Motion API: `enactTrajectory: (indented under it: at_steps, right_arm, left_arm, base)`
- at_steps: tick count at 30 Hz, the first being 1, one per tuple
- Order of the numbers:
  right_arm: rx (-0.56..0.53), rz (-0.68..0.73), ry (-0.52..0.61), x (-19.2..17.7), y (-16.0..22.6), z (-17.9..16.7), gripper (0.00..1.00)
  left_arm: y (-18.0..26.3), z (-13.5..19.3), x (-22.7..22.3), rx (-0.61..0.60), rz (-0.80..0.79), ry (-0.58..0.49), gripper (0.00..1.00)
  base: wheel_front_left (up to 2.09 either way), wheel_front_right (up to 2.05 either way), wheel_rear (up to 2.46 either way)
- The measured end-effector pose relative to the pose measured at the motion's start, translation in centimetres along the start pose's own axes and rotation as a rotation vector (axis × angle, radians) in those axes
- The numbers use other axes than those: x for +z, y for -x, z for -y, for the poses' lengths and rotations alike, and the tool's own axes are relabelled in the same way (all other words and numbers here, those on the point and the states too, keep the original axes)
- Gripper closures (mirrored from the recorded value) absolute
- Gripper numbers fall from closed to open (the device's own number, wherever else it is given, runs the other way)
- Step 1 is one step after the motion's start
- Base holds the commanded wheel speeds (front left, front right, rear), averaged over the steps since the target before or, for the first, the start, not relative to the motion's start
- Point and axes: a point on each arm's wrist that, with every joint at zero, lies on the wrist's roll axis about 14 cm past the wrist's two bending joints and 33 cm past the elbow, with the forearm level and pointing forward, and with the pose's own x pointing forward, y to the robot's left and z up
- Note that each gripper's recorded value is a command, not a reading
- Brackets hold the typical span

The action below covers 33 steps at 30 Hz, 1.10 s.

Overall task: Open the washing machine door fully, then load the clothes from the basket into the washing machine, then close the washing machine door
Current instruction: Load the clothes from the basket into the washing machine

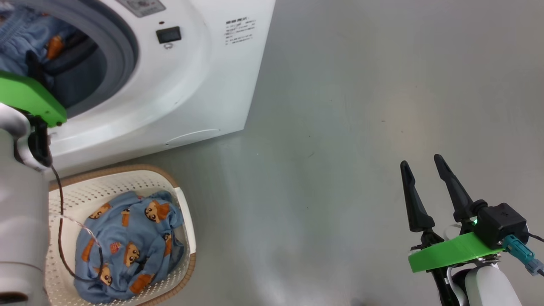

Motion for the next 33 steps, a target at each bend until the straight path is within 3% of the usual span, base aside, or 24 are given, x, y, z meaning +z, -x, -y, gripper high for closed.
enactTrajectory:
  at_steps: [4,6,7,9,11,20,33]
  right_arm:
    - [-0.008,-0.007,0.004,-0.2,0.1,0.3,0.0]
    - [-0.01,-0.011,0.005,-0.3,0.1,0.3,0.0]
    - [-0.011,-0.012,0.006,-0.4,0.1,0.4,0.0]
    - [-0.013,-0.014,0.007,-0.4,0.1,0.4,0.0]
    - [-0.013,-0.016,0.007,-0.5,0.1,0.4,0.0]
    - [-0.002,-0.016,0.004,-0.5,0.0,0.1,0.0]
    - [-0.011,-0.047,0.009,-1.3,0.8,0.3,0.0]
  left_arm:
    - [-0.6,0.4,-0.5,-0.003,-0.01,-0.027,0.0]
    - [-0.8,0.3,-1.2,0.001,-0.025,-0.036,0.13]
    - [-0.8,0.3,-1.3,0.003,-0.026,-0.039,0.3]
    - [-1.0,0.2,-1.4,0.005,-0.02,-0.046,0.78]
    - [-1.1,0.2,-1.2,0.007,-0.009,-0.05,1.0]
    - [-1.1,-0.6,-0.1,0.025,0.049,-0.072,1.0]
    - [-3.4,0.0,8.4,-0.001,0.309,-0.068,1.0]
  base:
    - [0.0,0.0,0.0]
    - [0.0,0.0,0.0]
    - [0.0,0.0,0.0]
    - [0.0,0.0,0.0]
    - [0.0,0.0,0.0]
    - [0.0,0.0,0.0]
    - [0.0,0.0,0.0]
